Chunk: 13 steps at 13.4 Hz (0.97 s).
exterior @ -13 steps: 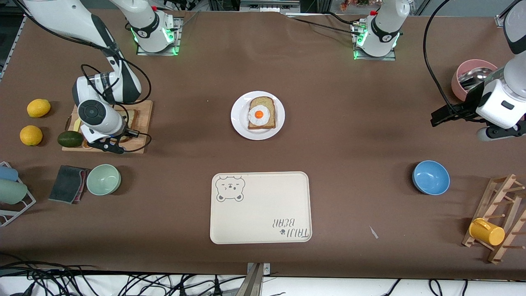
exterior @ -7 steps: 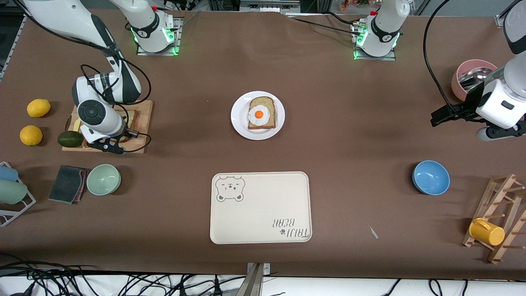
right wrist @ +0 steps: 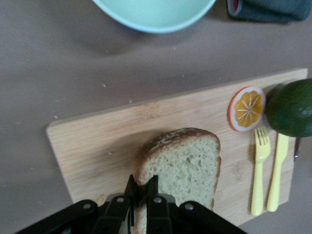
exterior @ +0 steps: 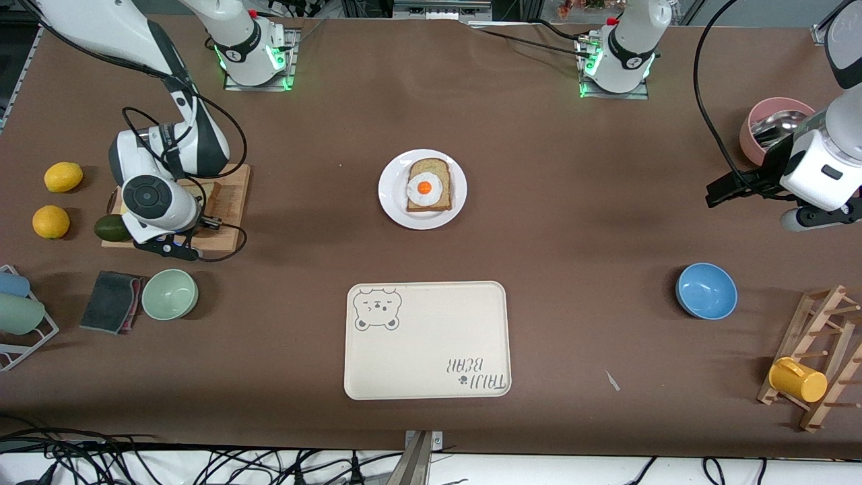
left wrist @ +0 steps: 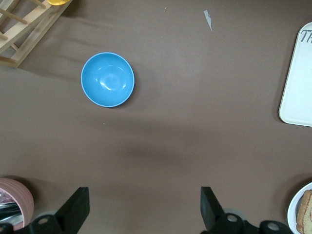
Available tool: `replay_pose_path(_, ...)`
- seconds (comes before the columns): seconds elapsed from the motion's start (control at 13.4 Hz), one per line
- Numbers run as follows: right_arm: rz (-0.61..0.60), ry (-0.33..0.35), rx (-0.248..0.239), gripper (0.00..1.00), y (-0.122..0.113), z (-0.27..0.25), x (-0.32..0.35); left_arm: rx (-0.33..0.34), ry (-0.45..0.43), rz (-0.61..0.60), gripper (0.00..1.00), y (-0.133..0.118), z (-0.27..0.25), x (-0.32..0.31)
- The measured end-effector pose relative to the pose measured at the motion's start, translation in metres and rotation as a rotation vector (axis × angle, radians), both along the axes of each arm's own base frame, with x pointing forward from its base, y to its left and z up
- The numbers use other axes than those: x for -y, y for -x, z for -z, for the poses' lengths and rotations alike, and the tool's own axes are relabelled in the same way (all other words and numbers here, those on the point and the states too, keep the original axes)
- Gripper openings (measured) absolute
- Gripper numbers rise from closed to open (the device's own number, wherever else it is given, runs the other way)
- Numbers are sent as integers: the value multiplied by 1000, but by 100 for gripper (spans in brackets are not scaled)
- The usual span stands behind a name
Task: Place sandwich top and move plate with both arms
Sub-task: 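Grasp the bread slice and carry it over the white plate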
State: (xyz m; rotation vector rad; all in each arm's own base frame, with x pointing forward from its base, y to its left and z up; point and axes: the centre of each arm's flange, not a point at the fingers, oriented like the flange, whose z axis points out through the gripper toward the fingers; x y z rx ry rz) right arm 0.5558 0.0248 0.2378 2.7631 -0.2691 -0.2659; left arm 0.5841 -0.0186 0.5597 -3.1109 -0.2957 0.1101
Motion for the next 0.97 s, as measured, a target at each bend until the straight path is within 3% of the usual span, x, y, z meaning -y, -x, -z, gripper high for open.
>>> replay_pose_path(0.3, -67, 73, -74, 11, -14, -49, -72, 3, 2, -14, 100, 0, -1, 7)
replay_pose_path(0.45, -90, 55, -99, 11, -12, -72, -124, 5, 1, -24, 100, 0, -2, 8)
replay_pose_path(0.75, -54, -142, -120, 11, -4, -92, -227, 6, 1, -33, 100, 0, -2, 4)
replay_pose_path(0.97, 81, -263, -109, 11, -8, -96, -295, 6, 1, -36, 100, 0, -2, 2)
